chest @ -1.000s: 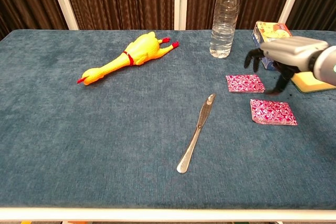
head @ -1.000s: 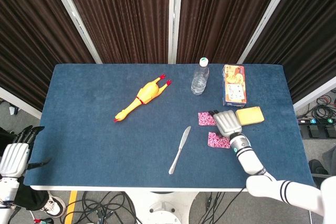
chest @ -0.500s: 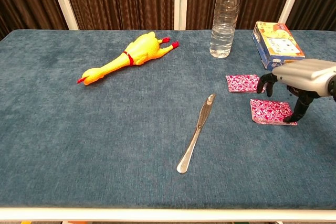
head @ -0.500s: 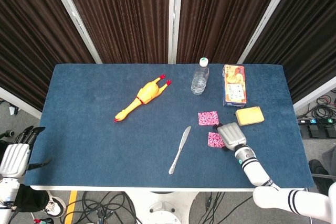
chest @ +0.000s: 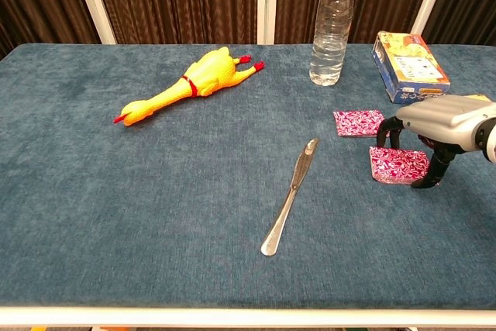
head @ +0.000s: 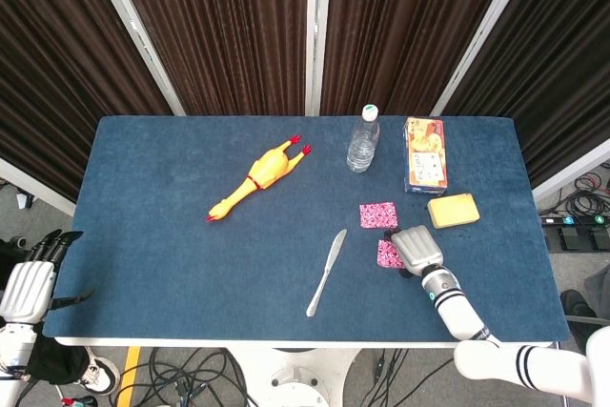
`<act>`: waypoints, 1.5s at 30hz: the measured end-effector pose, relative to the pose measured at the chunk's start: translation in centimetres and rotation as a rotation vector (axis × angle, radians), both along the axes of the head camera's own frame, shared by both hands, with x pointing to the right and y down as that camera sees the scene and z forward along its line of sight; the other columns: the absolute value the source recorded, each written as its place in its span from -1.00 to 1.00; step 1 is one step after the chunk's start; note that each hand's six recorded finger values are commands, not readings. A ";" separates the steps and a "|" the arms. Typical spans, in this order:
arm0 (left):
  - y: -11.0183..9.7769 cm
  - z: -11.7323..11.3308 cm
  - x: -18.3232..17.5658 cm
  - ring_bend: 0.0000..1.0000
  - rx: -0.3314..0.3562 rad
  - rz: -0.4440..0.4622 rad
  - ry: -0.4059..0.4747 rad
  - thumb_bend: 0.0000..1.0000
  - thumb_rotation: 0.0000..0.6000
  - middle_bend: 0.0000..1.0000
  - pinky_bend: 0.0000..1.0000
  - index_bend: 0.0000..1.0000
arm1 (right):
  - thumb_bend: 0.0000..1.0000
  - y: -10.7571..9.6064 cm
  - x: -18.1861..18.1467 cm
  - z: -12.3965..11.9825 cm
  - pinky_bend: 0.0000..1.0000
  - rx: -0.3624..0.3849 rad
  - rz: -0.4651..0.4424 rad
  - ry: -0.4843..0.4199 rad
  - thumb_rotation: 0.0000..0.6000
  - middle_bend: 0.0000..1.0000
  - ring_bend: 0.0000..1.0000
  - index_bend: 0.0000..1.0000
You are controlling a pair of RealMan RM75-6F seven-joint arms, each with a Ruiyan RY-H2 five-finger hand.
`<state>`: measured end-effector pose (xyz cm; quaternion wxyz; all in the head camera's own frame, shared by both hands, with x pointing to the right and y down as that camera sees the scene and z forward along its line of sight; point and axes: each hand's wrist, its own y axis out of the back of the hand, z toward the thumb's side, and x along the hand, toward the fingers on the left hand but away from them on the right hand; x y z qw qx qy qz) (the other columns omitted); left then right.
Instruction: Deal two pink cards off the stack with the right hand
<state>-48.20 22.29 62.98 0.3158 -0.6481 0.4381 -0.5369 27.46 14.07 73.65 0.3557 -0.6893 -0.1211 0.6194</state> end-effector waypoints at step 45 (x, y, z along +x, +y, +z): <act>0.0 0.1 0.0 -0.87 -0.002 0.001 0.002 -0.94 1.00 -0.69 -0.64 -0.71 | -0.77 0.5 -0.8 -1.9 0.82 0.045 -0.008 -0.048 1.00 -0.11 0.62 -0.18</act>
